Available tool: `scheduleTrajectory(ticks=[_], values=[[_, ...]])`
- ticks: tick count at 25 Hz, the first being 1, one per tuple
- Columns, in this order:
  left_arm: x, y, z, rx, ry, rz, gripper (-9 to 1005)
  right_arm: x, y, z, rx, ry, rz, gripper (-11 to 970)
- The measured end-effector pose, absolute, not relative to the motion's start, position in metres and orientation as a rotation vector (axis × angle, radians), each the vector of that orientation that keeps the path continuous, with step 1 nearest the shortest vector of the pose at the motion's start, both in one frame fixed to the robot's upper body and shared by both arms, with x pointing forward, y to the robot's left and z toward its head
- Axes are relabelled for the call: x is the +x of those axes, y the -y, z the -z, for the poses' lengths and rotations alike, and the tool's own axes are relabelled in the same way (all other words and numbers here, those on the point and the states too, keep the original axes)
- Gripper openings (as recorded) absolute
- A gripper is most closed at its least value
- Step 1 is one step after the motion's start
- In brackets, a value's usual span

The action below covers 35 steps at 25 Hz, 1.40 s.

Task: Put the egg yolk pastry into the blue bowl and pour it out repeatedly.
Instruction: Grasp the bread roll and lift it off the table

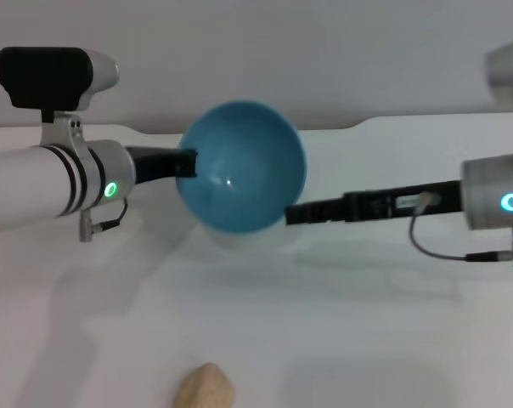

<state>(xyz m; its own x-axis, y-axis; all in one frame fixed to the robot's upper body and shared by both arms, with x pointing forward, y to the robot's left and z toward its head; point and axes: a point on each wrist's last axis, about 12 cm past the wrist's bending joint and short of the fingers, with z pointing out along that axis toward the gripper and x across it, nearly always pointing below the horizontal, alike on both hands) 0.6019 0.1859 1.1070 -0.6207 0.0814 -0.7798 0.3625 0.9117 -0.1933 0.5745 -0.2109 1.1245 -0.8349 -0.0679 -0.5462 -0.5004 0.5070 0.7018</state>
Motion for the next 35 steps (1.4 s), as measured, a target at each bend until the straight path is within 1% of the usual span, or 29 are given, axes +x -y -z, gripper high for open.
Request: scheduleTrajectory(ticks=[5,9,13,27,35], values=[[0.606,-0.194,-1.102,0.300,-2.353,0.435,12,0.582,0.171,-1.122,-0.654,-2.437,-1.097,521],[0.606,-0.195,-1.099,0.308,-2.383,0.435,13,0.583,0.137,-1.121,-0.810,-2.504,-0.953,514],[0.604,-0.194,-1.098,0.321,-2.401,0.438,13,0.580,0.115,-1.121,-0.905,-2.519,-0.906,506],[0.604,-0.189,-1.100,0.352,-2.428,0.451,14,0.552,0.079,-1.106,-1.093,-2.559,-0.880,482],[0.604,-0.186,-1.101,0.362,-2.427,0.452,12,0.543,0.066,-1.096,-1.131,-2.542,-0.875,467]])
